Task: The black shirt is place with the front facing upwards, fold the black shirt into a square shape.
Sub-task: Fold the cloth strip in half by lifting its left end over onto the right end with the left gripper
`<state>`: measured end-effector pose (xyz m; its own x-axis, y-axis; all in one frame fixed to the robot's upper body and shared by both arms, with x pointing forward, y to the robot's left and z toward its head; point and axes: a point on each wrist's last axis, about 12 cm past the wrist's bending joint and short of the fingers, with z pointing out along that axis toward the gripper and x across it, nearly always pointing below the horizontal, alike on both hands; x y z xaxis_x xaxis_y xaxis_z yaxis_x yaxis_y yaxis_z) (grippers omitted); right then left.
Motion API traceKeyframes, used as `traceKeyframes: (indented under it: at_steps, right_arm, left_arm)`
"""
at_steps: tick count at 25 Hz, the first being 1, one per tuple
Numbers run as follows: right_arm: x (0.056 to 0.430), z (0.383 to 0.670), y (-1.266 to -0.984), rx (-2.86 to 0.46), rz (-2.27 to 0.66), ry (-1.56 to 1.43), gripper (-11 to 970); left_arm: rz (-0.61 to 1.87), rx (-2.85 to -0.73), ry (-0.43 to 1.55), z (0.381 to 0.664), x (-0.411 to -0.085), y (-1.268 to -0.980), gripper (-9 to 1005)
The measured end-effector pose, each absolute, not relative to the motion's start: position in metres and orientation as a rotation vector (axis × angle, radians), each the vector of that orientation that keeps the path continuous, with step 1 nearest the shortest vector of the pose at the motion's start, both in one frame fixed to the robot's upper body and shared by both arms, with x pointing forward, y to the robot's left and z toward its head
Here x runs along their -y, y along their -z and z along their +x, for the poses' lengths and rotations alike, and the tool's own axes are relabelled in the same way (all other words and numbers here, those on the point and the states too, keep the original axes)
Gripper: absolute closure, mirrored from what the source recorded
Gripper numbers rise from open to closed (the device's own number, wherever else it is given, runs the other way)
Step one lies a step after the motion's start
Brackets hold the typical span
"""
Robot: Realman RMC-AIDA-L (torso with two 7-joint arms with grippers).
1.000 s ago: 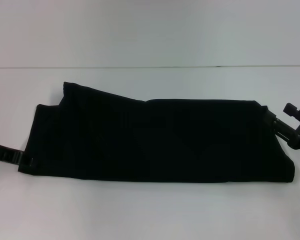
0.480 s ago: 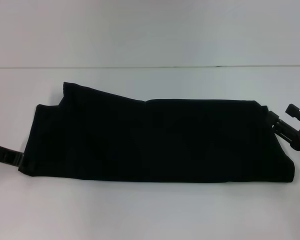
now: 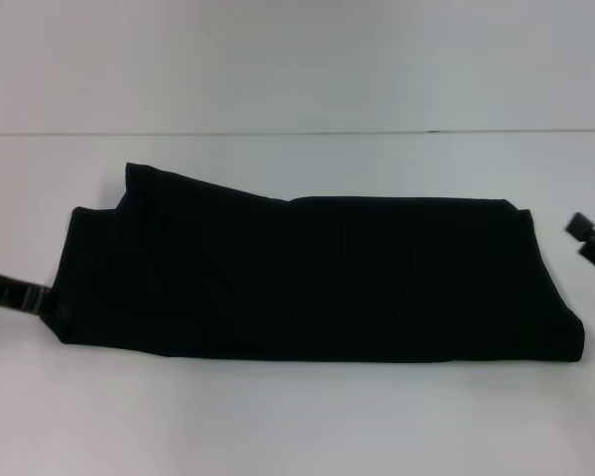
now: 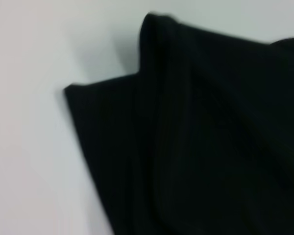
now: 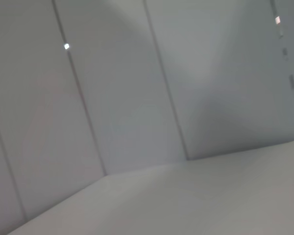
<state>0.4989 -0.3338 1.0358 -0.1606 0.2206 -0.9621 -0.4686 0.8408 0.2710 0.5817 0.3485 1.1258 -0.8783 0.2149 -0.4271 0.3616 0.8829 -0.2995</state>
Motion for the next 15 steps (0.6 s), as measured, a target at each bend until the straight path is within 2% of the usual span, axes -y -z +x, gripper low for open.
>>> traceKeyframes:
  at_steps: [5,15]
  right_arm:
    - [0.348,0.488,-1.036,-1.61,-0.151,-0.582,197]
    - [0.346,0.486,-1.035,-1.604,-0.158,-0.583,198]
  left_arm:
    - [0.439,-2.639,0.546,0.585,-0.344,-1.137,913]
    - [0.439,-2.64,0.548,0.586,-0.342,-1.131,909]
